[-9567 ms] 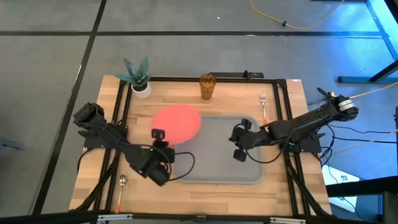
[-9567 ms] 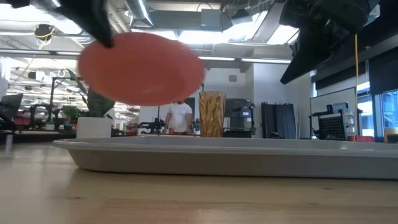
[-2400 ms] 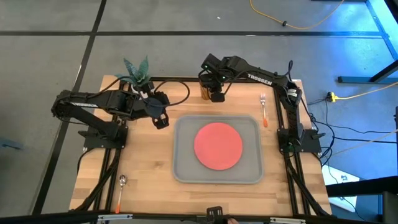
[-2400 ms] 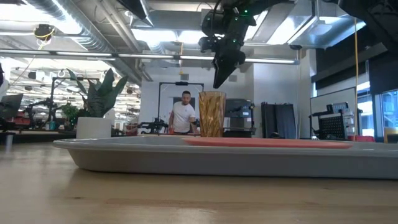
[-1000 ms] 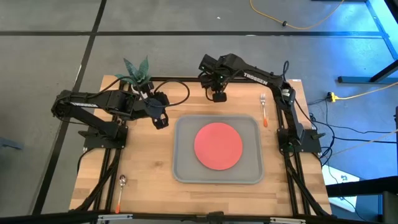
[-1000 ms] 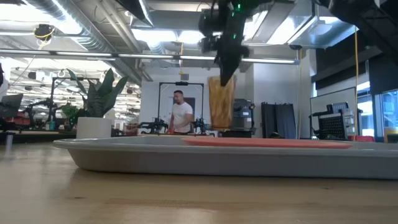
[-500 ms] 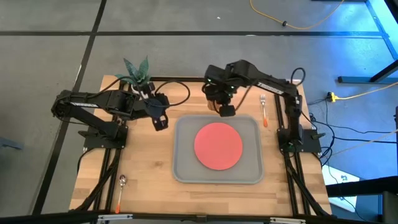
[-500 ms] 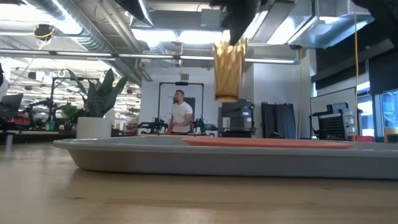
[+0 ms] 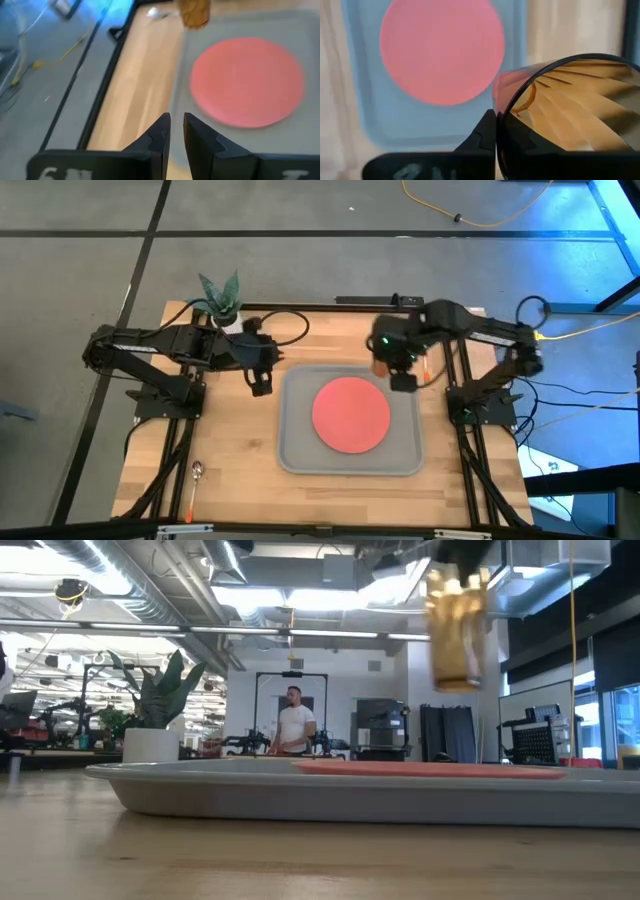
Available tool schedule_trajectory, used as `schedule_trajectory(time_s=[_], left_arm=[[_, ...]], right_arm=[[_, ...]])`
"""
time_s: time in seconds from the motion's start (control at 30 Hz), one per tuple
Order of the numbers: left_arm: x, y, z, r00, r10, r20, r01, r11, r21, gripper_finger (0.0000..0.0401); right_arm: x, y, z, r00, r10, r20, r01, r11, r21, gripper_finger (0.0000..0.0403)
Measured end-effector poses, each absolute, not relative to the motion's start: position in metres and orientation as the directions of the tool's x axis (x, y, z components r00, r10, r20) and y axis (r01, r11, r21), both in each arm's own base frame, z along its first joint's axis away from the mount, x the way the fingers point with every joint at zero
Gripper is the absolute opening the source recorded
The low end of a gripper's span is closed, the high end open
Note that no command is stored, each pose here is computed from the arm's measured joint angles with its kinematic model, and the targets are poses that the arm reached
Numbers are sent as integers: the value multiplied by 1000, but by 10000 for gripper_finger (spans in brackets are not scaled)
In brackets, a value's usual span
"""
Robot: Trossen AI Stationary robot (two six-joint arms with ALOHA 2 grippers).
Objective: Pick and place plate/cup/fork/spoon on tray
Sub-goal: Put the drinking glass on the top right corner of the serving tray
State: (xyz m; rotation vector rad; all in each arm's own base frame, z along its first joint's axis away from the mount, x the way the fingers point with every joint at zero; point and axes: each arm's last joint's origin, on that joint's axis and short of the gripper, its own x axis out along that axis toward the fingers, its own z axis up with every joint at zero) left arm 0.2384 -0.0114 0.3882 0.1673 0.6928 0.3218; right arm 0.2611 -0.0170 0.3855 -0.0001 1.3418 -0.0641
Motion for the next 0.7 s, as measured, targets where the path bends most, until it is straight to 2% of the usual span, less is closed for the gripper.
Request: schedule_trajectory(time_s=[0.1, 0.33, 0.7], left_arm=[[242, -11, 392, 756, 318, -572, -212, 946, 246, 47], [242, -11, 392, 761, 318, -565, -214, 946, 244, 47], [242, -11, 392, 761, 319, -565, -215, 945, 244, 47]], right_arm=[[246, -7, 375, 236, -38, -971, 65, 998, -23, 10], [218, 0, 339, 179, -32, -983, 182, 983, 1, 10], [217, -6, 285, 137, -26, -990, 175, 984, -2, 10]])
